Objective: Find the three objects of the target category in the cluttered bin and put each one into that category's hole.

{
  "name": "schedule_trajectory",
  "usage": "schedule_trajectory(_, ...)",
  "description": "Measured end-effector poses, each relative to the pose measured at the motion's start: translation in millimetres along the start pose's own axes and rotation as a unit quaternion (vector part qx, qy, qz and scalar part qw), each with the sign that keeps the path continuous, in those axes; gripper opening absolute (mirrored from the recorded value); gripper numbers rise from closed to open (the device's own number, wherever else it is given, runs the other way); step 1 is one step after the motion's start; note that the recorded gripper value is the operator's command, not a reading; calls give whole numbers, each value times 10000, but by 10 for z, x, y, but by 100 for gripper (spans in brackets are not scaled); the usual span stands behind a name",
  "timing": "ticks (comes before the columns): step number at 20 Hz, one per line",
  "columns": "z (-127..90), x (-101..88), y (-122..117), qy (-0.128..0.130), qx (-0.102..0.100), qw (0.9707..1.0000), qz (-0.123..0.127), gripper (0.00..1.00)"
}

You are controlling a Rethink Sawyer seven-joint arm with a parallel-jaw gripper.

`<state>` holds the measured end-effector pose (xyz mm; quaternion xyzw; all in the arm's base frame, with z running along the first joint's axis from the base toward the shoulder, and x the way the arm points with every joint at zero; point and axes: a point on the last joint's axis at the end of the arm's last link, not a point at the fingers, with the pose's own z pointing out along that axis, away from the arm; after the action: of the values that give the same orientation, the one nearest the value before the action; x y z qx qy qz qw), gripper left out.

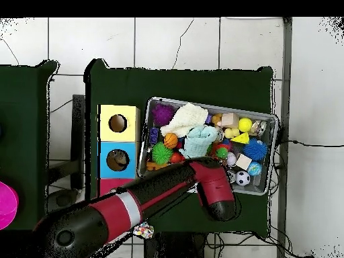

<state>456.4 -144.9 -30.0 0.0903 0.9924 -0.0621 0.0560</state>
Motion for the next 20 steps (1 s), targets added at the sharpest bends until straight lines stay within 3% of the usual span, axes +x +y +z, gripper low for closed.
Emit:
schedule_trajectory(1, 47, -58, 49, 27, -231, 9994, 257, 100)
schedule_trajectory(5, 71, -69, 67, -12, -325, 9988, 363, 100)
schedule_trajectory(8, 124, -88, 75, -187, -474, 9965, 669, 100)
schedule_trajectory(10, 165, -135, 72, -429, -573, 9924, 1001, 100)
schedule_trajectory(11, 196, -185, 73, -631, -628, 9884, 1234, 100)
schedule_trajectory(15, 233, -249, 63, -895, -618, 9839, 1416, 100)
schedule_trajectory(20, 289, -267, 60, -1083, -526, 9840, 1315, 100)
